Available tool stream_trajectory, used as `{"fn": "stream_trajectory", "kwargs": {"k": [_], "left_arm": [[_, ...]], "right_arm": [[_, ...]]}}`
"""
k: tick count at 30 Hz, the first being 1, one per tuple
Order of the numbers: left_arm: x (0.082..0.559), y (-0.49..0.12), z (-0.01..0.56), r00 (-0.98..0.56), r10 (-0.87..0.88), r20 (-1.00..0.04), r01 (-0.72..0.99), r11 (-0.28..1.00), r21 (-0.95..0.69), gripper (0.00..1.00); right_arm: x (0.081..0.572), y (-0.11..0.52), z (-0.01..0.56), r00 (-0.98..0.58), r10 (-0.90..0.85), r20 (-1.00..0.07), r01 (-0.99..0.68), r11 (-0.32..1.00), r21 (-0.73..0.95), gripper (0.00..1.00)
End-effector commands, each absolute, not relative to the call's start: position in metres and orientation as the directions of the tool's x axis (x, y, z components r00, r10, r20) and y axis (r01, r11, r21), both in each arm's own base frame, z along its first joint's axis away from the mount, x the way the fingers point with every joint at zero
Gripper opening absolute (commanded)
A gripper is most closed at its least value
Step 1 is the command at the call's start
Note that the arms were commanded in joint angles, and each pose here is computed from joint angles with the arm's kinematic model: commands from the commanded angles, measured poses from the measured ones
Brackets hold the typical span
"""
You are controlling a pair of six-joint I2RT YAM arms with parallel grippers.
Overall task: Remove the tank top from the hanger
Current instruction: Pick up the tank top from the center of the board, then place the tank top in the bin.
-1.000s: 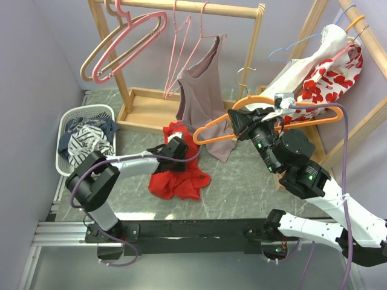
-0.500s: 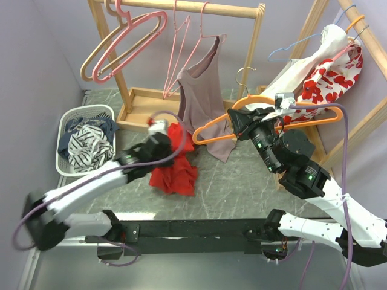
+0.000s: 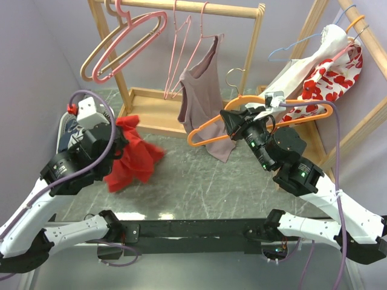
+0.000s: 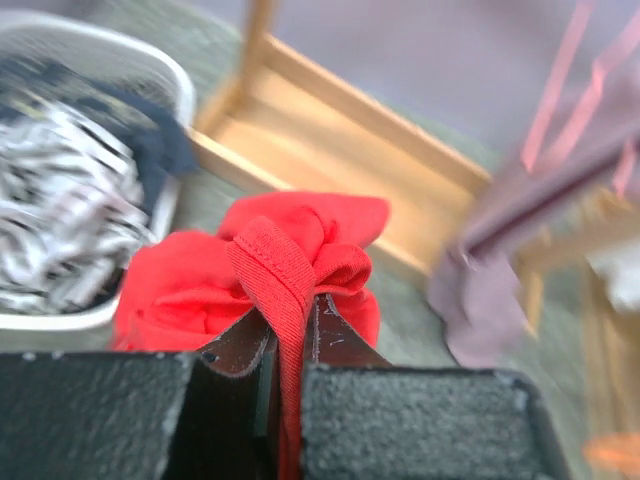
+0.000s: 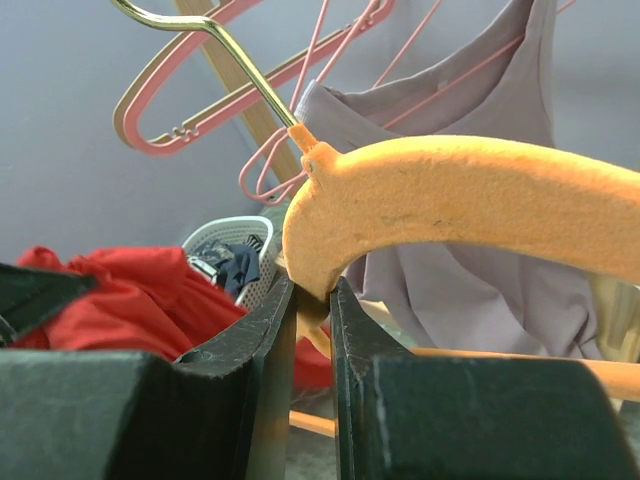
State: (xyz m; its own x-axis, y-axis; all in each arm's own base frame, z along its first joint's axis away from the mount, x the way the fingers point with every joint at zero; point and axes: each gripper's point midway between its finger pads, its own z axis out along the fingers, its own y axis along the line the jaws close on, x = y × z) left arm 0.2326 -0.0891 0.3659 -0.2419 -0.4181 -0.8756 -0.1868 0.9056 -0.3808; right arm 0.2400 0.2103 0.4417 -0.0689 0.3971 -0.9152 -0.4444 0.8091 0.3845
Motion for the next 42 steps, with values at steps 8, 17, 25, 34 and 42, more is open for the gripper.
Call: {"fn": "stream_trajectory", "kwargs": {"k": [8,17,25,34,42], "left_arm": [[0.259,0.002,0.474,0.075,-0.228,-0.971,-0.409,0.881,-0.238,0.01],[0.311,0.061,0.545,0.180,-0.109,-0.978,-0.516,0.836,-0.188,0.01],[0.334,0.125,0.496,0.123,-0.157,-0.980,-0.576,0.793,-0.199,0.01],[0.366,0.126,0.370,-0.071,-0.315,-0.946,-0.542,0.808,-0.229,0.06],[0.374,0.151,0.254,-0.257,-0.457,-0.852,-0.645,0.737,-0.201,0.13]], "right_arm": [[0.237,0.212,0.467,-0.033,0.462,-0.886,-0.482,0.769,0.419,0.01],[0.235,0.214,0.463,-0.045,0.470,-0.881,-0.493,0.757,0.429,0.01],[0.234,0.205,0.464,-0.025,0.467,-0.884,-0.473,0.774,0.422,0.02],[0.238,0.214,0.461,-0.038,0.455,-0.890,-0.484,0.770,0.415,0.02],[0.237,0.214,0.462,-0.037,0.455,-0.890,-0.490,0.767,0.413,0.02]]}}
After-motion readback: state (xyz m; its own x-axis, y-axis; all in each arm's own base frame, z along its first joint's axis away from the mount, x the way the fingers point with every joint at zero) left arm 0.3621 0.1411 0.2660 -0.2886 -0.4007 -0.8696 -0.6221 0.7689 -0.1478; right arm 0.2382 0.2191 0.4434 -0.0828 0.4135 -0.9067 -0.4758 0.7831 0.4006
